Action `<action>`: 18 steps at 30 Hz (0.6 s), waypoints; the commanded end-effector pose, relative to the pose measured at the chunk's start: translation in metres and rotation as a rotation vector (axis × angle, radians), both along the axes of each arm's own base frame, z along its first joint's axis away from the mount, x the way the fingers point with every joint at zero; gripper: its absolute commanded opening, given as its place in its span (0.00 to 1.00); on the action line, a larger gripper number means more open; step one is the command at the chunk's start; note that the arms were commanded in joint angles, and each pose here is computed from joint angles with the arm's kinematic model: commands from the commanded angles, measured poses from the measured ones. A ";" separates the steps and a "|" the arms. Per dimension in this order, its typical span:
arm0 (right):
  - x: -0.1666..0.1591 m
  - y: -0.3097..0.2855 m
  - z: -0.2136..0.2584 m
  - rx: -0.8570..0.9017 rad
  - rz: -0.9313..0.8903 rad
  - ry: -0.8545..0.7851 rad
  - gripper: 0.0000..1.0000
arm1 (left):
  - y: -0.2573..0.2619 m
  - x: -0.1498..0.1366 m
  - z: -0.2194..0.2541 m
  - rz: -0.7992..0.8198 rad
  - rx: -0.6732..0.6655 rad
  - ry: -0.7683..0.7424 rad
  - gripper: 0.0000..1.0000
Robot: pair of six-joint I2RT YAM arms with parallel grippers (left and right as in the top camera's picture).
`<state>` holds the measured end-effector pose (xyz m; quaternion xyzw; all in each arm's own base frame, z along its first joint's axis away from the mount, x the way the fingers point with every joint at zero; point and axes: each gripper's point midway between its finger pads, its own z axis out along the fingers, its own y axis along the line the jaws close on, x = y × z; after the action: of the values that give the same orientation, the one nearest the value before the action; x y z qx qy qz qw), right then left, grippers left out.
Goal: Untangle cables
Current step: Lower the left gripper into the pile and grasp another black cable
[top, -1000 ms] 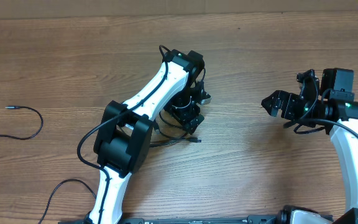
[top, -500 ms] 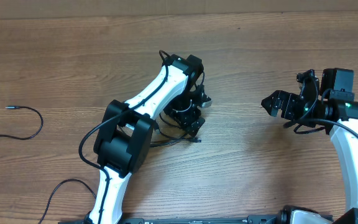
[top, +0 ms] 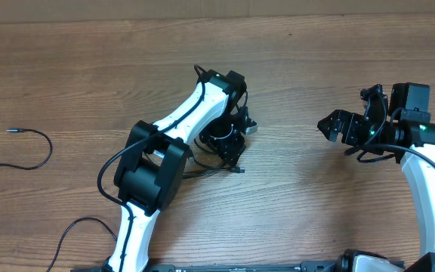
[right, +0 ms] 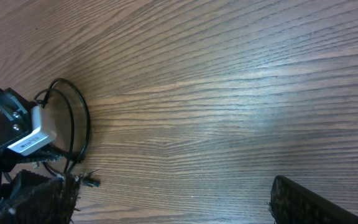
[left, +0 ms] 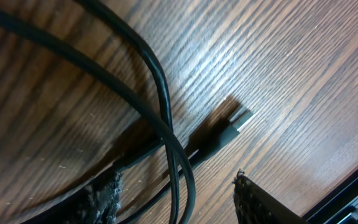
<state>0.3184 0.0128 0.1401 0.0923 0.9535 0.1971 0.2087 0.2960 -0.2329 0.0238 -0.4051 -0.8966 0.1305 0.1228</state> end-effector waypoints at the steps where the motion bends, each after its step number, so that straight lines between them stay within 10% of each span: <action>1: 0.001 0.000 0.000 0.000 0.002 -0.001 0.97 | -0.005 -0.005 0.006 0.002 -0.022 0.002 0.58; 8: 0.001 0.000 0.000 0.000 0.002 -0.002 0.97 | -0.007 -0.004 0.005 0.004 -0.026 -0.006 0.28; 18: 0.001 0.000 0.000 0.000 0.002 -0.001 0.97 | -0.012 -0.004 0.004 -0.010 -0.032 -0.018 0.36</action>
<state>0.3185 0.0128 0.1401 0.0923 0.9535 0.1971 0.2087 0.2942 -0.2410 0.0209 -0.4107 -0.8944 0.1336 0.1161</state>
